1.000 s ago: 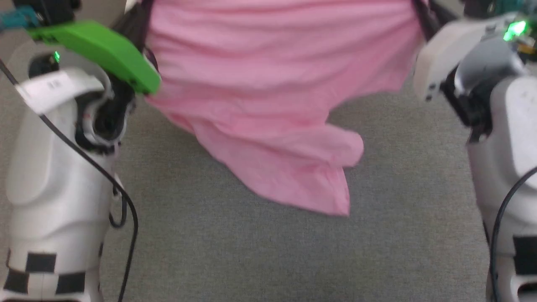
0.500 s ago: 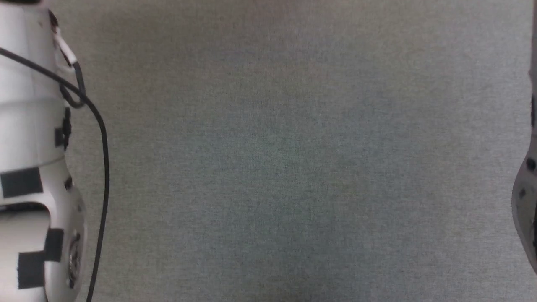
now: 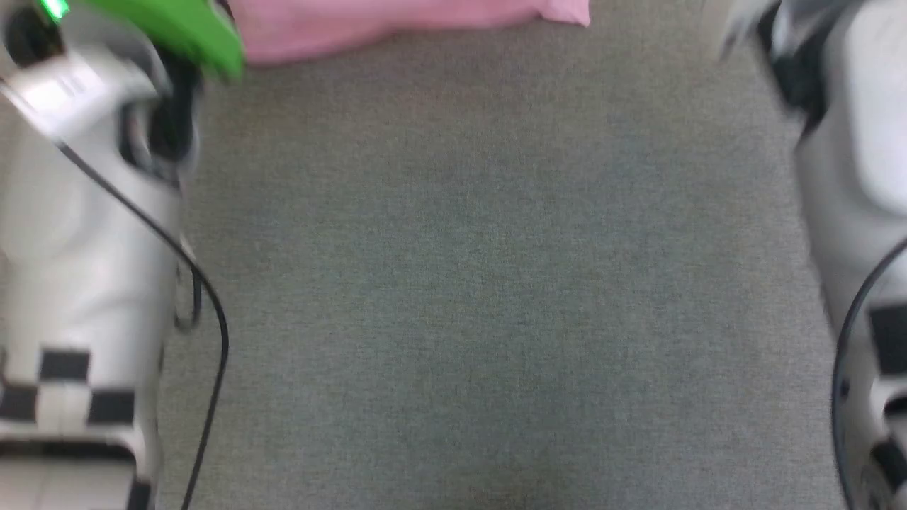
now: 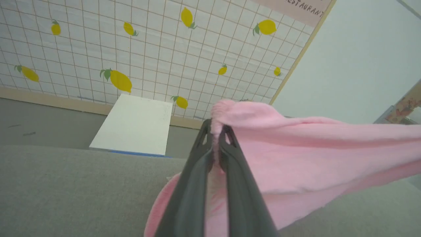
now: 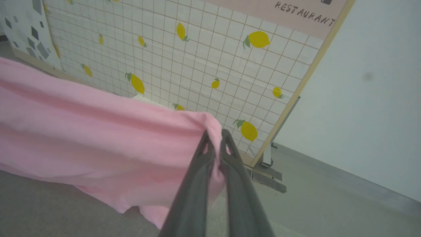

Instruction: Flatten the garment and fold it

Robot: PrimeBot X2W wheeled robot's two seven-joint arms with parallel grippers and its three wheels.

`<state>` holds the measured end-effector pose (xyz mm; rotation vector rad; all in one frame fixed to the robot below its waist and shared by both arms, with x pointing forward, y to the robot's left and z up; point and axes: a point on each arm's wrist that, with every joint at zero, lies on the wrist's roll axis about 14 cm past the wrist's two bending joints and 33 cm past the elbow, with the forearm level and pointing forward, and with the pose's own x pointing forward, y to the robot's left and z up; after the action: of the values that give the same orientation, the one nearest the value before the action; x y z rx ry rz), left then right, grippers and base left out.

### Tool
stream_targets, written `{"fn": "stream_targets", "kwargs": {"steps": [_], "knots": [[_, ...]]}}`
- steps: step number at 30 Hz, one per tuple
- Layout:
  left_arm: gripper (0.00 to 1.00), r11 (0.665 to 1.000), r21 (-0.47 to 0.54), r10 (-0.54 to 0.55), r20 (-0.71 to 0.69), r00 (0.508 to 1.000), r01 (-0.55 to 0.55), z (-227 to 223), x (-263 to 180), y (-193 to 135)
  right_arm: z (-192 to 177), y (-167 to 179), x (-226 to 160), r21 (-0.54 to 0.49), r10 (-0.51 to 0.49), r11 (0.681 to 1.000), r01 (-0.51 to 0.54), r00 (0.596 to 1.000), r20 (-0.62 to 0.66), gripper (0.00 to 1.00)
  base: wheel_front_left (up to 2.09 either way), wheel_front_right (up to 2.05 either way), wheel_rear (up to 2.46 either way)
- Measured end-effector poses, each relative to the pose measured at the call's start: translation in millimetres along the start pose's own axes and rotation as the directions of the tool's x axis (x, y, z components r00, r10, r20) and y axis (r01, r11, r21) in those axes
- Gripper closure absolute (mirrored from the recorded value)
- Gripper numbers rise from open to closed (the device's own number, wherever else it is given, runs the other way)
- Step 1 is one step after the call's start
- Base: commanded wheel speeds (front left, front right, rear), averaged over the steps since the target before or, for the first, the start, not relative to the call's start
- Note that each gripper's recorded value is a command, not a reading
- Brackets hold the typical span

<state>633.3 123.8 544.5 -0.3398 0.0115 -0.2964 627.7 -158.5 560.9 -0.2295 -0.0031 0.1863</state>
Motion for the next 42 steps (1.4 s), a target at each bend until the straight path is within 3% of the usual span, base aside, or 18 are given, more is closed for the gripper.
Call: {"fn": "stream_targets", "kwargs": {"steps": [4,12,22,29,31,36,42], "knots": [[1.0,1.0,0.007,0.001,-0.156,0.988,0.0,-52,-48,1,-59,22,-50,0.094,0.053,0.995,-0.039,0.987,-0.154,1.0,0.0,0.0,0.0],[1.0,0.985,-0.162,-0.009,-0.406,0.914,-0.062,-127,-166,-20,-136,58,-183,0.294,0.14,0.956,-0.012,0.897,-0.419,1.0,0.0,0.0,0.0],[1.0,0.972,-0.176,0.02,-0.597,0.802,-0.154,-161,-273,-38,-150,75,-299,0.325,0.171,0.945,0.042,0.782,-0.6,1.0,0.0,0.0,0.0],[1.0,0.968,-0.17,0.023,-0.669,0.743,-0.183,-170,-321,-52,-156,77,-345,0.334,0.175,0.937,0.101,0.694,-0.698,1.0,0.0,0.0,0.0],[1.0,0.97,-0.172,0.017,-0.661,0.75,-0.173,-166,-325,-57,-150,76,-345,0.333,0.167,0.938,0.102,0.707,-0.687,1.0,0.0,0.0,0.0],[1.0,0.977,-0.164,0.018,-0.568,0.823,-0.134,-147,-316,-66,-121,64,-322,0.285,0.107,0.955,0.077,0.809,-0.578,1.0,0.0,0.0,0.0],[1.0,0.986,-0.145,0.014,-0.405,0.914,-0.08,-116,-283,-76,-85,55,-282,0.211,0.082,0.977,0.015,0.893,-0.443,1.0,0.0,0.0,0.0]]}}
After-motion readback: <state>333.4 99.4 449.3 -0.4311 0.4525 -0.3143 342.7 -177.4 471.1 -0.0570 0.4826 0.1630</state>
